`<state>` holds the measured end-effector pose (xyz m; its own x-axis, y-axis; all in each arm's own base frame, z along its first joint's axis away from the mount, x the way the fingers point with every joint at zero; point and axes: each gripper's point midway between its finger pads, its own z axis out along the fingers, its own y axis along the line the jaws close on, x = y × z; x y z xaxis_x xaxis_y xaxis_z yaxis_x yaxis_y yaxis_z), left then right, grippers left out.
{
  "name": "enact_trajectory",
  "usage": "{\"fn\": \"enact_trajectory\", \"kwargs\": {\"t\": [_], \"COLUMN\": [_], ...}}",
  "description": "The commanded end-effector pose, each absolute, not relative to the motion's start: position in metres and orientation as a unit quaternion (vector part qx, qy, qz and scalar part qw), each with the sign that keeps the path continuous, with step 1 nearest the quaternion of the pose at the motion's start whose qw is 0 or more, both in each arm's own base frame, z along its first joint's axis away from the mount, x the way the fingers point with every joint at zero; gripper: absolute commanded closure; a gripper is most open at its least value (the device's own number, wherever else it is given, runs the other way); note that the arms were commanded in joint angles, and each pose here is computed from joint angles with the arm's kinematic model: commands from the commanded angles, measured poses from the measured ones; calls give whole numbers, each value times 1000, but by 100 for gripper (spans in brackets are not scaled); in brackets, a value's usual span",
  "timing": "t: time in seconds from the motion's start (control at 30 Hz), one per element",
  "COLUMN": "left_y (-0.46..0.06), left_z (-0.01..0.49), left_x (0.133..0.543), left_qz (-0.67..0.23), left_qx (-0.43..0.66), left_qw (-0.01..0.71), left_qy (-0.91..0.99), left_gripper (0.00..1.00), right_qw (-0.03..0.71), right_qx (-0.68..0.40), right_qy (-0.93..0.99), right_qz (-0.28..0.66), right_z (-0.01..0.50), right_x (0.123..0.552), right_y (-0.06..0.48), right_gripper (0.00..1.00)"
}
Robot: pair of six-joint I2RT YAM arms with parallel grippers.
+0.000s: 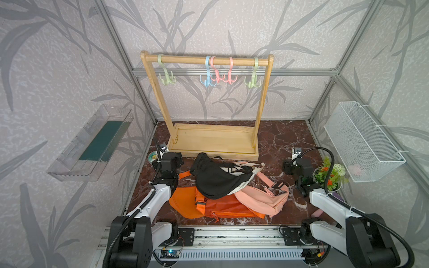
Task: Take the bag off the hook
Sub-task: Place the bag inside the bag, then reset both arms
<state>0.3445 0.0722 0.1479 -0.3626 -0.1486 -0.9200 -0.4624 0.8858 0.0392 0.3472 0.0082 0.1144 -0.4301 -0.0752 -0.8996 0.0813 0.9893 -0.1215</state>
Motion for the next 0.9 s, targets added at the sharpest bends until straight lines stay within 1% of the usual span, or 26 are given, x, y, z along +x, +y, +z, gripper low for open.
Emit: {"fn": "enact_trajectory", "kwargs": {"t": [0.0, 0.03, 0.1, 0.2, 0.23, 0.33, 0.37, 0.43, 0.47, 0.5, 0.53, 0.57, 0.6, 0.63, 0.67, 0.73, 0.77, 0.87], "left_y": [83, 85, 86, 82, 79, 73, 68, 59, 57, 59, 59, 61, 64, 67, 68, 68, 66, 66], "left_z": [164, 155, 141, 129, 123, 116, 111, 108, 108, 104, 105, 106, 100, 98, 99, 102, 103, 100], "left_x": [351, 350, 351, 362, 366, 379, 380, 382, 382, 381, 381, 380, 375, 373, 373, 378, 379, 379], "left_qz": [157, 159, 145, 104, 84, 69, 59, 44, 41, 42, 45, 53, 57, 63, 65, 73, 78, 84], "left_qx": [-193, -189, -188, -187, -186, -157, -146, -122, -120, -123, -120, -121, -131, -144, -146, -141, -138, -140], "left_qw": [573, 563, 558, 579, 587, 604, 588, 580, 587, 594, 615, 631, 618, 603, 597, 607, 613, 600], "left_qy": [781, 789, 795, 787, 783, 779, 793, 805, 799, 794, 778, 765, 773, 782, 786, 779, 774, 783], "left_gripper": [1, 1, 1, 1, 1, 1, 1, 1, 1, 1, 1, 1, 1, 1, 1, 1, 1, 1], "right_qw": [594, 582, 592, 575, 589, 590, 593, 608, 617, 605, 585, 564, 560, 574, 584, 591, 586, 563], "right_qx": [-57, -70, -77, -98, -108, -110, -110, -100, -83, -41, 3, -9, -11, -12, -13, -17, -20, -25], "right_qy": [801, 808, 801, 812, 800, 799, 797, 787, 783, 795, 810, 825, 828, 818, 811, 806, 809, 825], "right_qz": [-46, -50, -46, 15, 32, 33, 33, 26, 17, -9, -34, -35, -37, -37, -37, -36, -34, -32], "right_z": [133, 122, 122, 116, 118, 104, 100, 95, 98, 98, 97, 93, 89, 91, 92, 94, 94, 91], "right_x": [366, 368, 374, 377, 379, 379, 379, 383, 387, 391, 394, 393, 393, 394, 394, 395, 396, 395], "right_y": [30, 32, 35, 47, 50, 51, 50, 48, 42, 26, 10, 13, 14, 15, 15, 16, 18, 19], "right_gripper": [20, 19, 18, 17, 17, 17, 17, 17, 16, 15, 11, 5, 3, 1, 1, 1, 1, 1]}}
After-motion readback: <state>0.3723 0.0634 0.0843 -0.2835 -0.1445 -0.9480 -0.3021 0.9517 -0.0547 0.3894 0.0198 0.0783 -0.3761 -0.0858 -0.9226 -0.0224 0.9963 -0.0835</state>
